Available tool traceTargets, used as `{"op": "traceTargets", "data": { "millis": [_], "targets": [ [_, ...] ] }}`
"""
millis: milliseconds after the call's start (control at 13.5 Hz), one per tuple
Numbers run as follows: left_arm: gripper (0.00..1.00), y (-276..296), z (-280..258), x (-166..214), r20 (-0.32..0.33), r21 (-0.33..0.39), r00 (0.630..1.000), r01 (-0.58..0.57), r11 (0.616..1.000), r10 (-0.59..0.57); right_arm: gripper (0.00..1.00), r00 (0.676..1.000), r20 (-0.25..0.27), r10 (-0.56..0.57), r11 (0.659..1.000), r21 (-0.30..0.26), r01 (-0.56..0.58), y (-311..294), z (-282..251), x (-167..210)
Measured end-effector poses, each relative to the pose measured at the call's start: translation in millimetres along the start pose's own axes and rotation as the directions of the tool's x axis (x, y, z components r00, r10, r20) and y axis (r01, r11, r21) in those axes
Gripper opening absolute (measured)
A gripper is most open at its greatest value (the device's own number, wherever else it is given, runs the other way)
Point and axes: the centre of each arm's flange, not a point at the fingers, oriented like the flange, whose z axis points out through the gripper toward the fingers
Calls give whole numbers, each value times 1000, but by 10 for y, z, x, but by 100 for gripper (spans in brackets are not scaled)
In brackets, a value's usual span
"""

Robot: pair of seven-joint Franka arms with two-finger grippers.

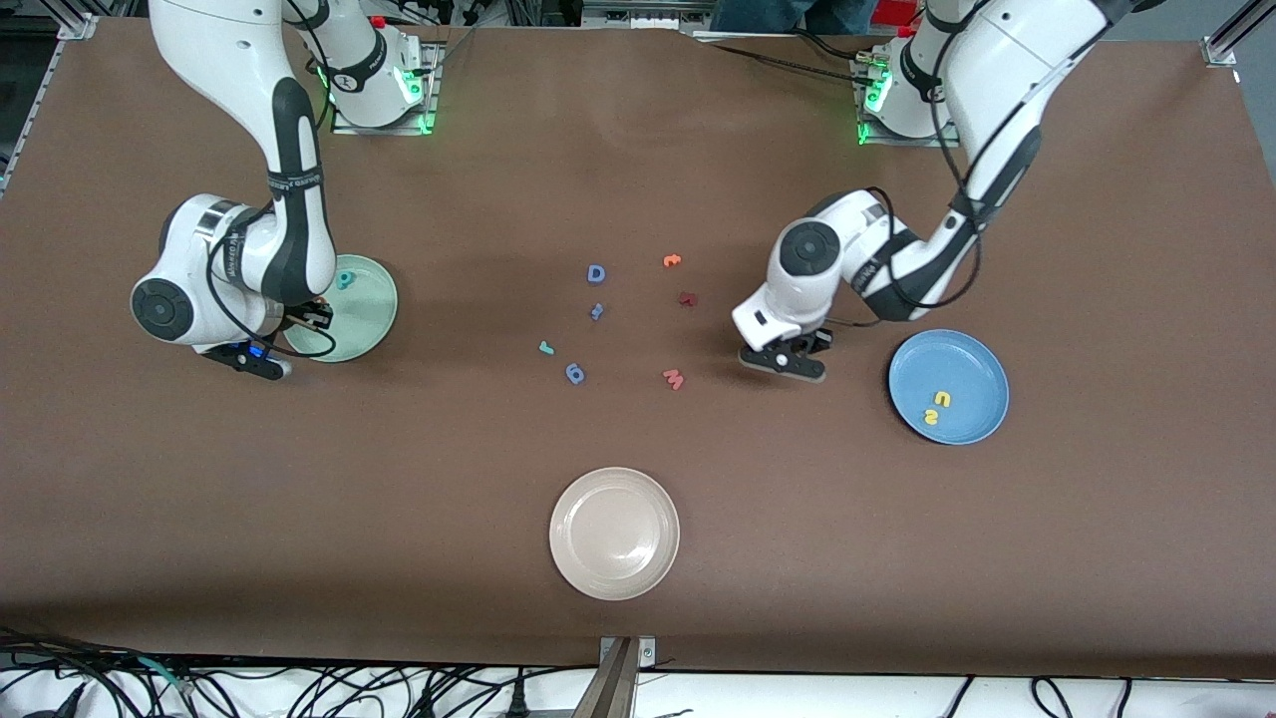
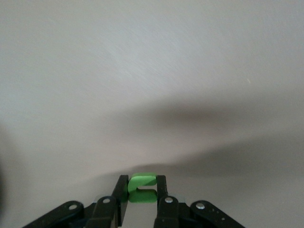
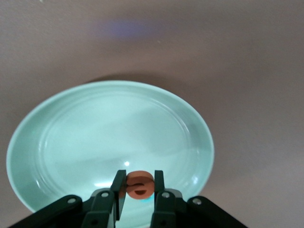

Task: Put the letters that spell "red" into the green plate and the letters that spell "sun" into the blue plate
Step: 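Carry the green c to the blue plate while the right gripper carries the e, then release the green c on the blue plate while the right gripper releases the e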

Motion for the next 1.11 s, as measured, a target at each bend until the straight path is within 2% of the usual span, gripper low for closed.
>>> {"op": "traceTargets", "data": {
  "millis": [74,148,369,665,812,960,1034,1108],
  "targets": [
    [29,-167,-183,145,19,-8,1000,-8,1000,8,28,1000,-3,-8,1000,-4,8,-60,33,-4],
    [29,-369,-348,273,23,-13,1000,-17,1000,17,33,1000,-3,-14,1000,-7,14,-98,54,-10],
    [29,-1188,-484,457,20,-29,999,-45,999,46,63,1000,-5,-18,1000,-7,18,-118,50,-10],
    [28,-2262,-274,401,43,-55,997,-61,997,64,61,1000,-7,-8,1000,19,8,-294,-137,-48],
    [28,-2614,-201,341,51,-65,998,-43,997,46,61,999,-1,33,999,33,-33,-625,-410,-156],
    [28,-2748,-118,298,67,-72,997,-27,997,32,60,996,-31,86,996,41,-85,-1117,-688,-347],
    [33,-2764,-59,286,78,-77,996,-25,997,31,59,992,-50,112,993,47,-109,-1392,-776,-470],
    [43,-2777,-8,279,86,-81,996,-26,996,33,55,989,-58,138,989,65,-134,-1657,-831,-596]
  ]
}}
